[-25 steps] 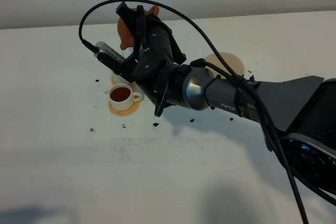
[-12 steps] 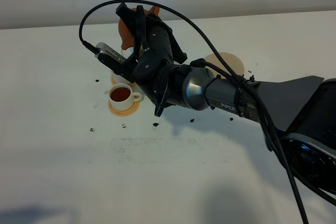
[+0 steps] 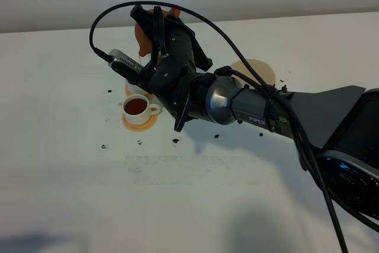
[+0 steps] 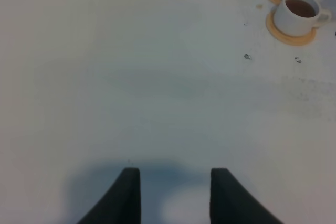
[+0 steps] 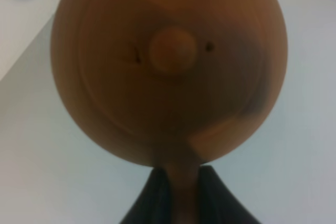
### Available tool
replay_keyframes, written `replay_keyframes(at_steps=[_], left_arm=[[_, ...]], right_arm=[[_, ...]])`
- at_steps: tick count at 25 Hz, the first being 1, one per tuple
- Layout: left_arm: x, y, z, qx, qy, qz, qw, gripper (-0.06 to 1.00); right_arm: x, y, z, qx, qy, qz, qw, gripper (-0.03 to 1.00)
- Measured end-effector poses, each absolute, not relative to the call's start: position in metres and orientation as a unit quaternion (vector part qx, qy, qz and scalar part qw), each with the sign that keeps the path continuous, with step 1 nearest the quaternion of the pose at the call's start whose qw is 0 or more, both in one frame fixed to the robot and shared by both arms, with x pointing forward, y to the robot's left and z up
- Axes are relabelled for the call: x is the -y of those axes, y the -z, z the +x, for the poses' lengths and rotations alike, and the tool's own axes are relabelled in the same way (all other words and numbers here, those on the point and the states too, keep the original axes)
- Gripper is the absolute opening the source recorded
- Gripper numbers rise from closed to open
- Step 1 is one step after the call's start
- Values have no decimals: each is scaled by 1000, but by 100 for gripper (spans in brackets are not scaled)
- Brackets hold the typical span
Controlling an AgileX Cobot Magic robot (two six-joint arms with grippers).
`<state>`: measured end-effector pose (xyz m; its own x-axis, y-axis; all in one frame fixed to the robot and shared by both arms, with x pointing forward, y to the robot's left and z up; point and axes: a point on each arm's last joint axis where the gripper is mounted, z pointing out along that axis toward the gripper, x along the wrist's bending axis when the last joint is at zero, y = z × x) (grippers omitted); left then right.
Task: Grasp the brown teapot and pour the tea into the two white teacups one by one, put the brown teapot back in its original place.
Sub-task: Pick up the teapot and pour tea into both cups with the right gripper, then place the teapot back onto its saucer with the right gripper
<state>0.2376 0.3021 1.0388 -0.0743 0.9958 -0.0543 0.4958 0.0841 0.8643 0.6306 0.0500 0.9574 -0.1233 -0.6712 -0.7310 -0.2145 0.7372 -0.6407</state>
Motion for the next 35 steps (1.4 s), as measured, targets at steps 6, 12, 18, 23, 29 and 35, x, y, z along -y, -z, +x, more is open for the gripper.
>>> replay_keyframes(at_steps=[6,12,18,23,29,35], left_arm=[[-302,-1039,238,-644,-350,579,357,31],[-302,-1039,238,-644,-350,579,357,31],[-302,-1039,238,-644,-350,579,357,31],[-302,-1039,238,-644,-350,579,357,31],[-302,-1039,238,-644,-350,579,357,31],[-302,-1039,238,-644,-350,579,357,31]], right_arm=[[-50,-957,631,-725,192,-301,588,9],[-48,-954,629,-760,155,-249,580,9],[-45,-947,626,-812,94,-161,553,9],[-46,-946,625,-844,42,-84,529,9],[-45,-966,634,-881,-46,57,467,9],[-30,-981,647,-907,-102,170,371,9]])
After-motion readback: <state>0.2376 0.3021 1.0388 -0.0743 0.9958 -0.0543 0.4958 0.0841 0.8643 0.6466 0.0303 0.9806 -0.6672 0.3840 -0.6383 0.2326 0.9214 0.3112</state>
